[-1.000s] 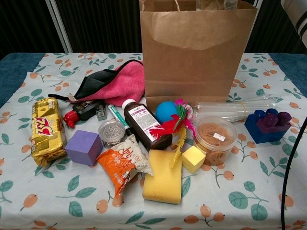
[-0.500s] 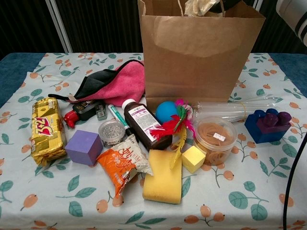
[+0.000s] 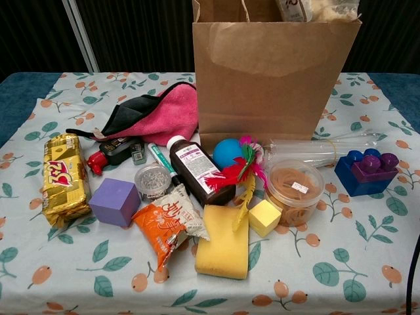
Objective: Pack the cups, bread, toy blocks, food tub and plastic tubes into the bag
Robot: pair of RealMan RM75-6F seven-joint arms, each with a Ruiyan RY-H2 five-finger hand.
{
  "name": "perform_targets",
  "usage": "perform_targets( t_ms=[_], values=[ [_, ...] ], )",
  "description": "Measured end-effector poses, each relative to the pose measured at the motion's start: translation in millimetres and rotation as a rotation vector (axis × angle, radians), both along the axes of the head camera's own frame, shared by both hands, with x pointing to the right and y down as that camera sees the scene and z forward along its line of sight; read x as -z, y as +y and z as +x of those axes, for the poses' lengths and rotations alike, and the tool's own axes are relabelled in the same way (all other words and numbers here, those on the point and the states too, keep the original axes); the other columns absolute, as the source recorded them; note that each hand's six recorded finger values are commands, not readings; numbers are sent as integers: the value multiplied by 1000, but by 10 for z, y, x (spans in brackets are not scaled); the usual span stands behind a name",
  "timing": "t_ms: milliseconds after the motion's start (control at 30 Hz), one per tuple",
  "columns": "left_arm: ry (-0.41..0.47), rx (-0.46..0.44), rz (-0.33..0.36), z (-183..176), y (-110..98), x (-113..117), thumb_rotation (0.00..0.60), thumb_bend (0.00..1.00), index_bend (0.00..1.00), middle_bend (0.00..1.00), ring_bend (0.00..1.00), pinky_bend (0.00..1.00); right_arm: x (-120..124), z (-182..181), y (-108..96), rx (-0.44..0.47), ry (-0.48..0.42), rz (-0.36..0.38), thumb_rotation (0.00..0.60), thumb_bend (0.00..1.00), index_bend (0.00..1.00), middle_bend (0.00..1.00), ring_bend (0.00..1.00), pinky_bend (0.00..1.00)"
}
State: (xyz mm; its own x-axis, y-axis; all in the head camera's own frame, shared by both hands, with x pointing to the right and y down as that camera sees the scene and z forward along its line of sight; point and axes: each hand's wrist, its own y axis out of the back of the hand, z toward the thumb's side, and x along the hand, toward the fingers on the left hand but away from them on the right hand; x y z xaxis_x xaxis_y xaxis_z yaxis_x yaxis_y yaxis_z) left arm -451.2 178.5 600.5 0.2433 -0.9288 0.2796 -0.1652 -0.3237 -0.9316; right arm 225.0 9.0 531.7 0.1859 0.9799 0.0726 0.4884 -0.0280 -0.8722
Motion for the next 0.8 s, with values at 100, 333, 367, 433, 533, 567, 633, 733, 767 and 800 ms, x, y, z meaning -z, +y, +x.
perform_targets(
  t_ms=[100, 333, 367, 433, 533, 567, 633, 733, 767, 800],
  values=[
    [-2, -5, 2, 25, 7, 2, 600, 31, 132, 155, 84, 203, -54, 41, -8, -10, 33, -25, 600, 60, 50, 114, 0, 0],
    [-22, -2, -1, -2, 41, 37, 600, 30, 132, 155, 84, 203, -297, -78, -94, 1, 117, -103, 600, 75, 51, 112, 0, 0],
    [-22, -1, 0, -6, 39, 41, 600, 31, 132, 155, 84, 203, -320, -140, -118, 5, 118, -115, 600, 75, 51, 112, 0, 0],
    [-21, 6, 5, -15, 26, 53, 600, 31, 132, 155, 84, 203, -315, -250, -146, 16, 111, -122, 600, 75, 51, 113, 0, 0],
    [-18, 14, 10, -30, 7, 65, 600, 31, 133, 155, 84, 203, -237, -357, -140, 34, 95, -101, 600, 74, 51, 114, 0, 0],
    [-17, 15, 10, -32, 4, 64, 600, 31, 133, 155, 84, 203, -191, -384, -126, 39, 83, -89, 600, 73, 51, 114, 0, 0],
    [-13, 17, 6, -35, -1, 56, 600, 31, 132, 155, 83, 203, -129, -385, -101, 39, 61, -79, 600, 70, 51, 114, 0, 0],
    [-9, 11, 5, -22, -7, 47, 600, 30, 132, 155, 84, 203, -10, -274, -49, 26, 36, -58, 600, 67, 51, 130, 0, 0],
    [-7, 10, 5, -19, -8, 46, 600, 31, 132, 155, 84, 203, 38, -196, -20, 18, 31, -51, 600, 63, 51, 141, 0, 0],
    [-4, 11, 4, -16, -9, 45, 600, 31, 132, 155, 84, 203, 69, -129, 8, 12, 30, -48, 600, 59, 54, 153, 8, 0]
  ],
)
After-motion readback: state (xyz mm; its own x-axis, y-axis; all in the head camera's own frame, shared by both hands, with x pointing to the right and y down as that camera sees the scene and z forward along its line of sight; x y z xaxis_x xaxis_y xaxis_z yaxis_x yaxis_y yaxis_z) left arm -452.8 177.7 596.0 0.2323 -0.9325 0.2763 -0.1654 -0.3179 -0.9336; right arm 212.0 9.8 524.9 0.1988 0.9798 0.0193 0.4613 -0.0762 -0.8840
